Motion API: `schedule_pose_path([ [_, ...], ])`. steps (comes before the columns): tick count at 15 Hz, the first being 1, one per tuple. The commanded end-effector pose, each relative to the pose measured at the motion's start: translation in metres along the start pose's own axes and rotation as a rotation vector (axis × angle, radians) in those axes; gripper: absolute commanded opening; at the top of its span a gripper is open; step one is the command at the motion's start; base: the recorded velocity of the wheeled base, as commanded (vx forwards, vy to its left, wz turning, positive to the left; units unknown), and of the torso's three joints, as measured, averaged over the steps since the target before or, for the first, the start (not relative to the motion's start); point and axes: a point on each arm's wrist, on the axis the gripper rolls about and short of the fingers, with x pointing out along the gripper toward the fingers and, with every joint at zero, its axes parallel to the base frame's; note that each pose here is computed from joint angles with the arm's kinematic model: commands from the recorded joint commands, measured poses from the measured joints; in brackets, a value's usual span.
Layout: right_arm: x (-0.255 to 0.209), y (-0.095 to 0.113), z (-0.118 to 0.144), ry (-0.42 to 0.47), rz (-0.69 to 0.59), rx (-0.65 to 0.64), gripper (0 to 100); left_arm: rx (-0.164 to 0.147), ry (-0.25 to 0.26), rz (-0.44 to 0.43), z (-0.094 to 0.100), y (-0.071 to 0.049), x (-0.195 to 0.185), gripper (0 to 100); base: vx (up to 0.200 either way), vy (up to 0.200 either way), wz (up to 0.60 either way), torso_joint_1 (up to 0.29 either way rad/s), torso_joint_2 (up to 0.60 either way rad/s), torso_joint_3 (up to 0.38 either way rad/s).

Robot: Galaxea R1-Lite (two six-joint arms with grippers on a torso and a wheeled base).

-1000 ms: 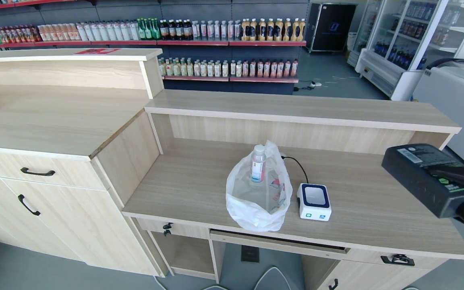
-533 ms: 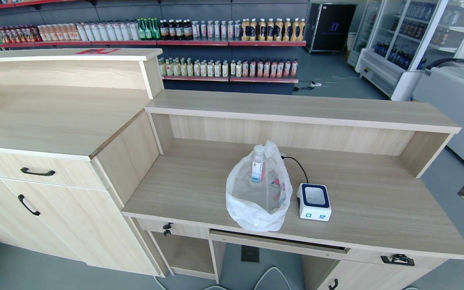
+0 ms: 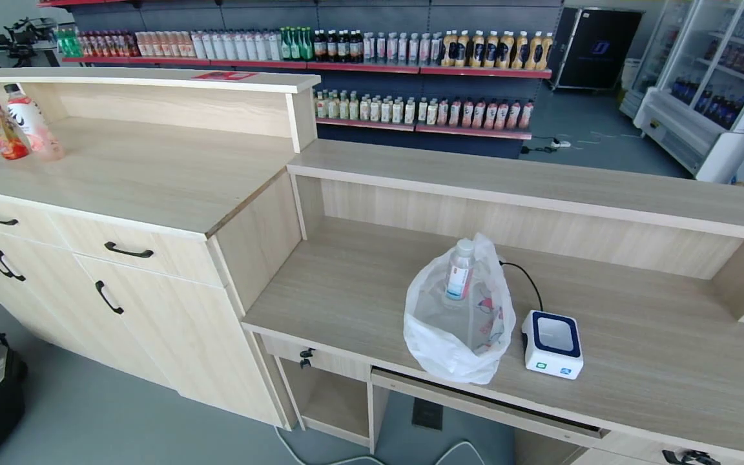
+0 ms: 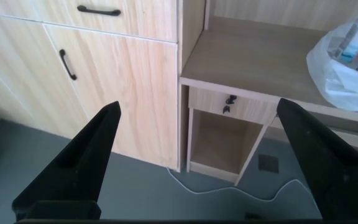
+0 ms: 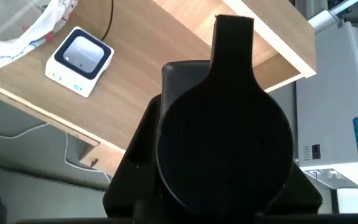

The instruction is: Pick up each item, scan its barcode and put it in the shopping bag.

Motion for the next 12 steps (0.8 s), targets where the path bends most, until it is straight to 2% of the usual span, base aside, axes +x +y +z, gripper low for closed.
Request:
schedule_pose_path([
  [1, 0.029, 0.004, 0.007, 0.035, 0.021, 0.147, 0, 0.000, 0.000, 0.001, 0.000, 0.000, 0.000, 100, 0.000, 0.000, 0.60, 0.002, 0.00, 0.007],
  [5, 0.087, 0.007, 0.011, 0.092, 0.191, 0.759, 0, 0.000, 0.000, 0.001, 0.000, 0.000, 0.000, 100, 0.000, 0.000, 0.00, 0.000, 0.00, 0.000],
  [6, 0.097, 0.008, 0.007, 0.099, 0.235, 0.863, 0, 0.000, 0.000, 0.001, 0.000, 0.000, 0.000, 100, 0.000, 0.000, 0.00, 0.000, 0.00, 0.000],
  [9, 0.127, 0.013, -0.014, 0.215, 0.260, 0.925, 0, 0.000, 0.000, 0.001, 0.000, 0.000, 0.000, 100, 0.000, 0.000, 0.00, 0.000, 0.00, 0.000],
  [12, 0.144, 0.010, -0.029, 0.254, 0.311, 0.962, 0, 0.000, 0.000, 0.001, 0.000, 0.000, 0.000, 100, 0.000, 0.000, 0.00, 0.000, 0.00, 0.000],
])
